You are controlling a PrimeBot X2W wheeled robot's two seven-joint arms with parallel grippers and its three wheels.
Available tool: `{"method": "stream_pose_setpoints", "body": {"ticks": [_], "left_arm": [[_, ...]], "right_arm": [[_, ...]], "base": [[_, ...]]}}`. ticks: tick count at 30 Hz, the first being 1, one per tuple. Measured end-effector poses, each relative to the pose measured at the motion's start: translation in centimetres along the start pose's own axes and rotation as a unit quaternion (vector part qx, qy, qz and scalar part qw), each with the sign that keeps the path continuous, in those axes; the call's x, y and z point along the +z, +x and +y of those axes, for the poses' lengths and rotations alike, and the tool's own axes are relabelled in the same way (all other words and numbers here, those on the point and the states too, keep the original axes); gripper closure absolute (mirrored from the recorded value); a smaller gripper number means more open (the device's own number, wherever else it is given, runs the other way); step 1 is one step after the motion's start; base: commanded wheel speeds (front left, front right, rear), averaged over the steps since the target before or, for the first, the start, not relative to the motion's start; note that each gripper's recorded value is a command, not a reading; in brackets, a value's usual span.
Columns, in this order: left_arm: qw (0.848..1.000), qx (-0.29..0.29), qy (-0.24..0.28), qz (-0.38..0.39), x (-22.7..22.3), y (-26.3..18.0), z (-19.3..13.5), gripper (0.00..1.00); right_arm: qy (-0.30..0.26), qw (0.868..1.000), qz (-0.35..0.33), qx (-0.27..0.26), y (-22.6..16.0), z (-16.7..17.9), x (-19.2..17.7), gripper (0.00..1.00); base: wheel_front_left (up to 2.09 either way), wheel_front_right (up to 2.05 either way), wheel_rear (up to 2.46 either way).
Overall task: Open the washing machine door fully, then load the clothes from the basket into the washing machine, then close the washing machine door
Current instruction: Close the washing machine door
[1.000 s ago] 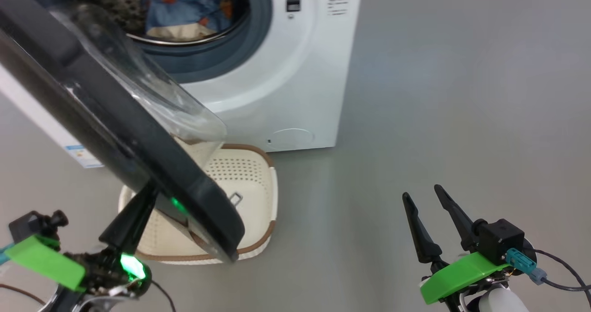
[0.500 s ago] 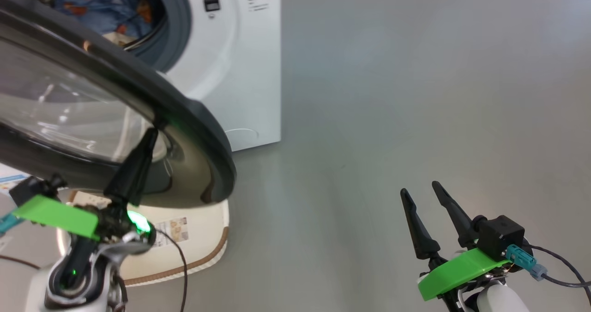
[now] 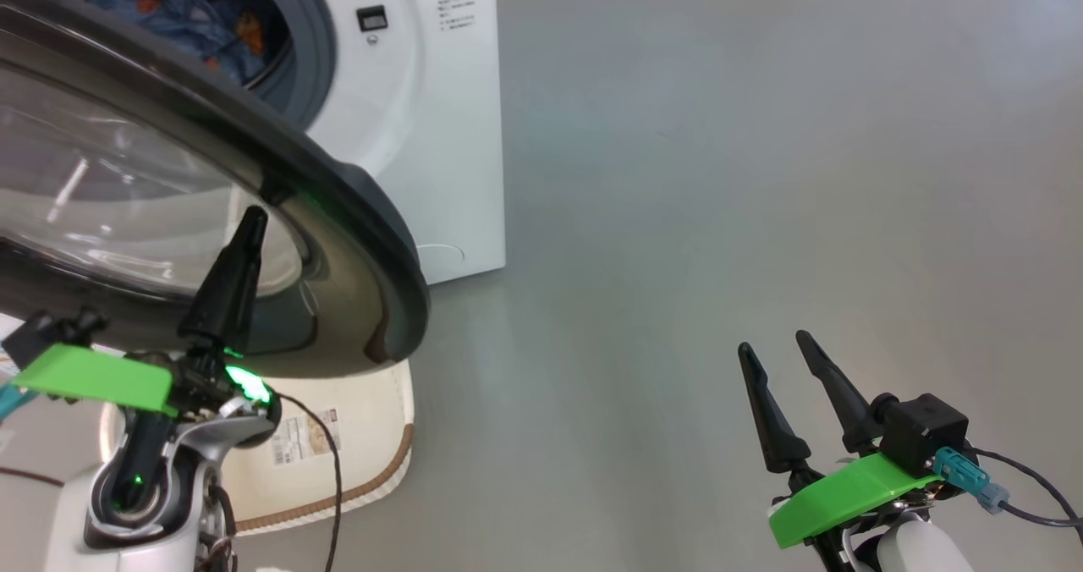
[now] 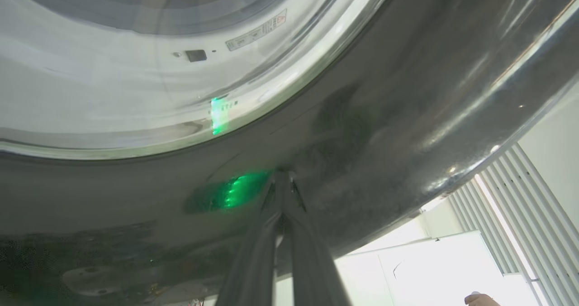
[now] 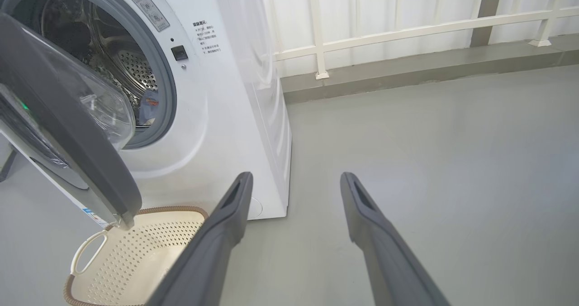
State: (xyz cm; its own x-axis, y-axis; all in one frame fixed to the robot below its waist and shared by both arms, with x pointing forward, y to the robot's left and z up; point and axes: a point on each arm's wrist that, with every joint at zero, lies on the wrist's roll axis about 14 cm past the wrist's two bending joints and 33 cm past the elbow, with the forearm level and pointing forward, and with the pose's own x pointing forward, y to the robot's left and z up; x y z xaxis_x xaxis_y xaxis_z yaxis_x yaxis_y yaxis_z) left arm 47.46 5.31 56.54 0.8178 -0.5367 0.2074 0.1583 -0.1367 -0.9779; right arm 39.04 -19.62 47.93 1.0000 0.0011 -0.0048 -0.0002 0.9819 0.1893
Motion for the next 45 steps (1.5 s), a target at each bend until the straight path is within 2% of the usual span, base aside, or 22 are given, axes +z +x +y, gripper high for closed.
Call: {"method": "stream_pose_setpoints", "body": {"ticks": [9, 15, 22, 23, 24, 25, 26, 31, 37, 38, 42, 45], "left_arm": [[0.997, 0.020, 0.000, -0.073, 2.1, -4.0, 0.6, 1.00], [0.991, 0.021, 0.004, -0.129, 3.7, -7.4, 0.0, 1.00], [0.984, 0.047, 0.006, -0.172, 4.1, -11.5, 0.8, 1.00], [0.983, 0.046, 0.008, -0.179, 4.2, -11.9, 0.7, 0.92], [0.981, 0.046, 0.012, -0.186, 4.3, -12.3, 0.6, 0.92], [0.980, 0.048, 0.015, -0.192, 4.4, -12.6, 0.5, 0.51], [0.980, 0.050, 0.018, -0.194, 4.4, -12.9, 0.6, 0.00], [0.968, 0.063, 0.047, -0.239, 5.3, -14.8, 0.5, 0.00], [0.940, 0.106, 0.187, -0.266, 6.1, -16.3, 0.3, 0.00], [0.927, 0.121, 0.239, -0.264, 6.1, -16.7, 0.4, 0.00], [0.887, 0.141, 0.360, -0.251, 6.0, -17.3, 0.6, 0.00], [0.860, 0.157, 0.424, -0.237, 6.0, -17.9, 1.2, 0.00]], "right_arm": [[0.004, 1.000, -0.012, 0.023, 0.5, 1.6, 0.7, 0.00], [0.010, 0.999, -0.022, 0.040, 0.7, 2.8, 1.4, 0.00], [0.014, 0.998, -0.029, 0.059, 0.6, 4.1, 1.9, 0.00], [0.014, 0.998, -0.027, 0.060, 0.4, 4.3, 1.7, 0.00], [0.016, 0.998, -0.025, 0.062, 0.3, 4.4, 1.6, 0.00], [0.016, 0.998, -0.024, 0.064, 0.3, 4.5, 1.6, 0.00], [0.017, 0.997, -0.025, 0.066, 0.3, 4.7, 1.6, 0.00], [0.017, 0.997, -0.030, 0.075, 0.4, 5.3, 2.0, 0.00], [0.019, 0.996, -0.028, 0.081, 0.2, 5.8, 1.8, 0.00], [0.019, 0.996, -0.026, 0.082, 0.1, 5.9, 1.7, 0.00], [0.019, 0.996, -0.028, 0.086, 0.1, 6.1, 1.9, 0.00], [0.019, 0.996, -0.029, 0.087, 0.1, 6.2, 1.9, 0.00]], "base": [[0.00, 0.00, 0.00], [0.00, 0.00, 0.00], [0.00, 0.00, 0.00], [0.00, 0.00, 0.00], [0.00, 0.00, 0.00], [0.00, 0.00, 0.00], [0.00, 0.00, 0.00], [0.00, 0.00, 0.00], [0.00, 0.00, 0.00], [0.00, 0.00, 0.00], [0.00, 0.00, 0.00], [0.00, 0.00, 0.00]]}}
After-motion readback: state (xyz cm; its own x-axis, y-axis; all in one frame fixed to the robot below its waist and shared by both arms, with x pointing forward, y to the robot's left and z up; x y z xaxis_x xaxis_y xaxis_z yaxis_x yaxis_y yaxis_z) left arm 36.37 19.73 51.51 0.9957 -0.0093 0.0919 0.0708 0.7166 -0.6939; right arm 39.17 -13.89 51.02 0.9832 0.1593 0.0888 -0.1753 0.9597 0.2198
